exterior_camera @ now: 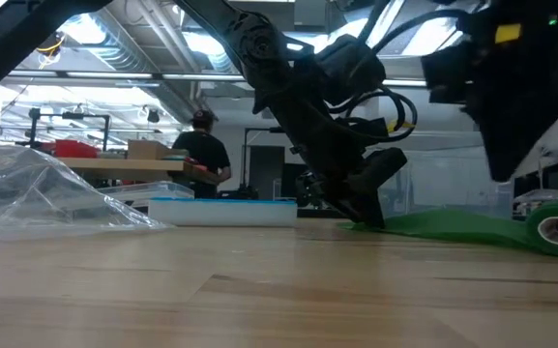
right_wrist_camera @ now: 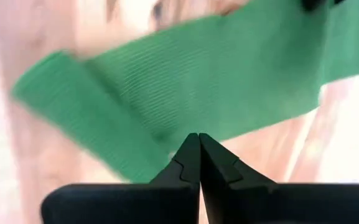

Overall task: Roll bandage
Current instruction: Roll the green bandage

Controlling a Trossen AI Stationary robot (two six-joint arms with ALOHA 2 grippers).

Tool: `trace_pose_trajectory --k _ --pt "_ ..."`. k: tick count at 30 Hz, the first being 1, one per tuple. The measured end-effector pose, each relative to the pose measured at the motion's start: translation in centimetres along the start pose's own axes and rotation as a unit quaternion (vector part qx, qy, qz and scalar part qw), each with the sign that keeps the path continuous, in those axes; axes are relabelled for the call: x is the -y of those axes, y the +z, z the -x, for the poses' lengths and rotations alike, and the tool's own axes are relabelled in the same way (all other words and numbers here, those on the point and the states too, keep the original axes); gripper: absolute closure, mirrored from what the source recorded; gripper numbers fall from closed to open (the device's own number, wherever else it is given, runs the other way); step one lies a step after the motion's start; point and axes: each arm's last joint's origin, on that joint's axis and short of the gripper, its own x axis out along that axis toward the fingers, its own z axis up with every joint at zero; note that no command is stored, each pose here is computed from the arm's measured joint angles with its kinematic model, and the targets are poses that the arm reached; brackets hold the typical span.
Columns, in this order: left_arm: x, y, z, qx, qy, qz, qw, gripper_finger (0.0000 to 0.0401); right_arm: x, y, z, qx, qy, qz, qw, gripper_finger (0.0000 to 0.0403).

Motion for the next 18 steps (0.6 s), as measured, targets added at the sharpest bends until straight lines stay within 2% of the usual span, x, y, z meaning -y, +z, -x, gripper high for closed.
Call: trace_pose_trajectory --k 3,7,11,18 --pt "0.0 0.0 0.0 0.000 0.001 0.003 1.000 0.0306 -1.3 -0.7 0.2 -0.022 0.035 0.005 0.999 0.0402" --pt "0.0 0.0 0.0 0.000 0.002 0.003 1.000 0.0306 -3.3 -1.5 0.6 -0.023 0.039 0.015 0.999 0.0402" --pt "0.0 0.0 0.0 0.000 0.002 0.003 1.000 0.0306 -4.6 -1.7 0.8 -0.002 0.043 0.017 0.999 0.0402" --pt "-0.1 0.0 0.0 0.000 0.003 0.003 1.000 0.0306 -5.0 -1.0 0.3 0.046 0.047 0.010 0.998 0.0402"
